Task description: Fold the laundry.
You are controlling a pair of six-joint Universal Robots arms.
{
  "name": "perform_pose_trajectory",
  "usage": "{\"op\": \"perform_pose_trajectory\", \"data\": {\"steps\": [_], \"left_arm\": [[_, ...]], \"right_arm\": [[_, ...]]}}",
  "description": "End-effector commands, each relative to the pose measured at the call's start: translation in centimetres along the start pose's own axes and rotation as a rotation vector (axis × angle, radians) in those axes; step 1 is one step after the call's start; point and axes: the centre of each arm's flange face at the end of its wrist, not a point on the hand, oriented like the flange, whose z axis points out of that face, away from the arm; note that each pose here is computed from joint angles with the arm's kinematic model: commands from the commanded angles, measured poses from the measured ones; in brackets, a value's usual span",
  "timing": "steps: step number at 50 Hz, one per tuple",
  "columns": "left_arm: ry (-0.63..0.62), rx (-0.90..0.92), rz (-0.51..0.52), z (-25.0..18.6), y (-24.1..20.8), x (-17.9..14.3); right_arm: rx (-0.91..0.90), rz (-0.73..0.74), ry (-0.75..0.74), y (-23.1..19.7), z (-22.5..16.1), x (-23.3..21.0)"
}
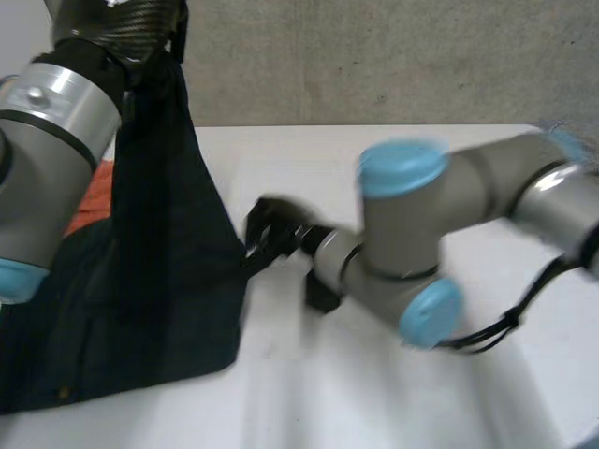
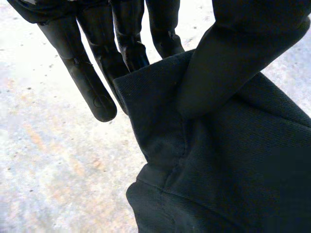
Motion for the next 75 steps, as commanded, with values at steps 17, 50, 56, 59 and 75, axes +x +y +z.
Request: {"op": "perform_pose_trajectory", "data": {"steps": [17, 50, 56, 59, 75], "left_arm": [[0.102, -0.342, -0.037, -3.5, 5.6, -0.3], [0.047, -0.134, -0.047, -2.7, -1.1, -0.8], [0.024, -0.133, -0.042, -3.0, -1.2, -1.6], [0.004, -0.132, -0.039, -3.1, -1.2, -2.3], [0.079, -0.394, -0.085, -5.0, 5.2, -2.0]], "right_arm": [[-0.093, -0.750, 0.237, -7.1, -8.7, 3.4], [-0.194, 0.451, -0.064, 7.4, 2.6, 0.2], [-0.091, 0.359, -0.011, 3.6, 1.3, 1.6], [0.036, 0.120, 0.052, -1.1, -0.4, 3.2], [-0.001, -0.885, 0.203, -9.4, -11.3, 0.4]]}}
